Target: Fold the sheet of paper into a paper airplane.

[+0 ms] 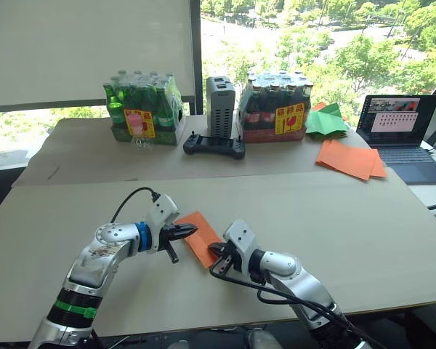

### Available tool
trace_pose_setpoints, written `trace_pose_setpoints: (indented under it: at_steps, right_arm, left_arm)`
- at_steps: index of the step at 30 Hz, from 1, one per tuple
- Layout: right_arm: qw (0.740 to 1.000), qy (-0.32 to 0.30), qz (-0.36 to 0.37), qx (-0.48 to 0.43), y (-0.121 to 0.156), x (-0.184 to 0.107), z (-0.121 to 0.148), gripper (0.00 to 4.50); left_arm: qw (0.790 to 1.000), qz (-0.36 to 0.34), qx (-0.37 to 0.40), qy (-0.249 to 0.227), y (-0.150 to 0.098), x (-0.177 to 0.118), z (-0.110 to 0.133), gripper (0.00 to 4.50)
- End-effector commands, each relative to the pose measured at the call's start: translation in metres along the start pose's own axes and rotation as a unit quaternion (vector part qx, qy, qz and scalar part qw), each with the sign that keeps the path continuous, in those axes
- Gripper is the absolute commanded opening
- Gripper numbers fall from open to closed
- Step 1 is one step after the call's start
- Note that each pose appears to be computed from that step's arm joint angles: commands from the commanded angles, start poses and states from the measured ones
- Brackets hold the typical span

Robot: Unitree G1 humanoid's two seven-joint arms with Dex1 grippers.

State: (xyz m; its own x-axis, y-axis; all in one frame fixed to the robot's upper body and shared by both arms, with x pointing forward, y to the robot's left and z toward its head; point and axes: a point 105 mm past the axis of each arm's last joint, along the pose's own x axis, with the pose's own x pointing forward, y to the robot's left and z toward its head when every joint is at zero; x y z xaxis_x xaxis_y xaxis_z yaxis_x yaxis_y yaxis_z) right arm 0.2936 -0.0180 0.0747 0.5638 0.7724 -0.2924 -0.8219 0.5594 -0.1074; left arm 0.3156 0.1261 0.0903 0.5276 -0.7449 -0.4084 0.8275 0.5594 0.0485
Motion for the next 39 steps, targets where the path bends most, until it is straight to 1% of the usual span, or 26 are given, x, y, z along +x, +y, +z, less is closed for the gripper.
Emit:
trace_pose_setpoints:
  at_steps: [1,5,10,15,25,33,39]
  right_arm:
    - [1.000,-0.014,-0.010,-0.019,-0.008,-0.003,0.018,0.03]
    - [0.999,-0.017,-0.013,-0.038,-0.016,0.001,0.032,0.03]
    - [0.998,-0.005,-0.030,-0.049,-0.031,0.011,0.038,0.03]
    - [0.998,0.003,-0.033,-0.056,-0.038,0.019,0.039,0.03]
    - [0.998,0.002,-0.018,-0.055,-0.033,0.027,0.042,0.03]
    - [0.998,0.046,-0.005,-0.043,-0.031,0.038,0.021,0.03]
    - [0.998,0.046,0.000,-0.049,-0.032,0.049,0.025,0.03]
  left_arm:
    - [0.999,-0.005,0.021,0.031,-0.007,0.007,-0.017,0.00]
    - [0.996,-0.010,0.048,0.068,-0.010,0.006,-0.036,0.00]
    - [0.996,-0.014,0.053,0.069,-0.012,0.003,-0.038,0.00]
    - [0.996,-0.013,0.055,0.068,-0.013,0.003,-0.037,0.00]
    - [0.996,-0.006,0.058,0.071,-0.013,0.000,-0.038,0.00]
    - [0.996,-0.002,0.059,0.072,-0.012,-0.003,-0.038,0.00]
    - [0.996,-0.002,0.060,0.073,-0.013,-0.004,-0.038,0.00]
